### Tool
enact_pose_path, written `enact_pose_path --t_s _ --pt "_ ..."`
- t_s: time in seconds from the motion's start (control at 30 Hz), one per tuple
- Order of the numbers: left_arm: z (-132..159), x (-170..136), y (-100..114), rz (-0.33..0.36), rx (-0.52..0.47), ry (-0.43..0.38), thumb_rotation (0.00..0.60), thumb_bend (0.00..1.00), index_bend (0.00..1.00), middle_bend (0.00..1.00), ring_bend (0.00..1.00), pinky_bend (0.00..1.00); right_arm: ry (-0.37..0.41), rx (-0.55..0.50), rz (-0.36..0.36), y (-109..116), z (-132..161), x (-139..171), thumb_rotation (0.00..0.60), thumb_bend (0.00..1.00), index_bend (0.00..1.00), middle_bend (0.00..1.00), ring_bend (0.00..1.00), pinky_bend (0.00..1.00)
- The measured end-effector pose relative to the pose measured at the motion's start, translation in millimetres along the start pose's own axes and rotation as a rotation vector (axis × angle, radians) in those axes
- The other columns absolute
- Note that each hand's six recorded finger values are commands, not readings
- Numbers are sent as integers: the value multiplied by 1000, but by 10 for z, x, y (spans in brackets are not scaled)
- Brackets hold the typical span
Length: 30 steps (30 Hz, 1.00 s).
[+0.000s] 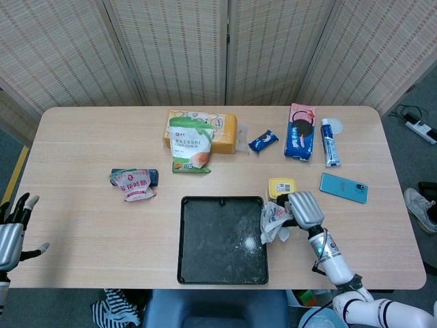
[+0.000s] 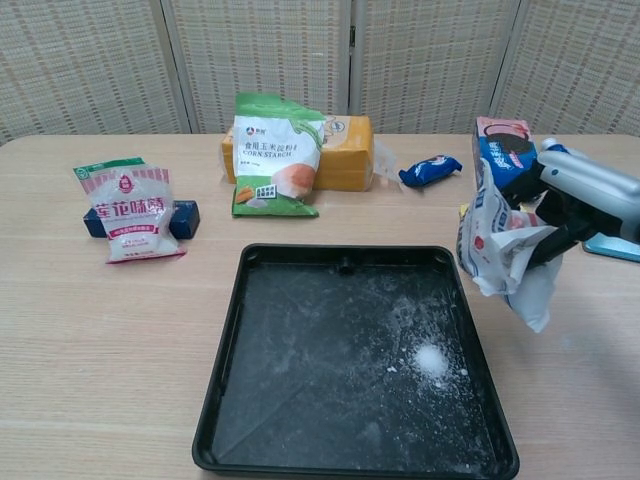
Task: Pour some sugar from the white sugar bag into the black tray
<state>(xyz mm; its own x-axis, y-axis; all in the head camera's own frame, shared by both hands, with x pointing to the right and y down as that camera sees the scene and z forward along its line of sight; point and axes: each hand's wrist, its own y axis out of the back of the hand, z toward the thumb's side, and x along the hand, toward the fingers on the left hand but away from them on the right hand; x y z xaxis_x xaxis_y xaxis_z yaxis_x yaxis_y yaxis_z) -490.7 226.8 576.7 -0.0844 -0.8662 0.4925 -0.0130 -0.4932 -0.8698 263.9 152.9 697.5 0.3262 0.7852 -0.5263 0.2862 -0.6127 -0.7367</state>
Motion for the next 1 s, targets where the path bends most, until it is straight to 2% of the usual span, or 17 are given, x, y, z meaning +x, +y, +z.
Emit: enact_pose_path --t_s 0.2,0.4,0.67,0.77,1.0 --pt "14 3 -11 -1 11 -2 600 172 0 0 312 0 -50 31 25 113 -285 180 600 202 822 684 991 1000" --pt "12 22 -44 -9 24 6 600 172 0 0 315 0 -108 13 47 133 -614 355 600 201 823 685 991 1000" --pt "27 53 -72 -16 28 11 600 173 0 0 315 0 -186 153 81 196 -1177 599 600 202 823 685 991 1000" --pt "53 53 -75 -13 27 4 600 172 0 0 315 0 -208 192 98 201 -1308 675 600 202 823 685 991 1000" --pt "41 54 -84 -18 24 8 600 172 0 0 315 0 -234 213 133 122 -1445 701 600 202 823 674 989 1000"
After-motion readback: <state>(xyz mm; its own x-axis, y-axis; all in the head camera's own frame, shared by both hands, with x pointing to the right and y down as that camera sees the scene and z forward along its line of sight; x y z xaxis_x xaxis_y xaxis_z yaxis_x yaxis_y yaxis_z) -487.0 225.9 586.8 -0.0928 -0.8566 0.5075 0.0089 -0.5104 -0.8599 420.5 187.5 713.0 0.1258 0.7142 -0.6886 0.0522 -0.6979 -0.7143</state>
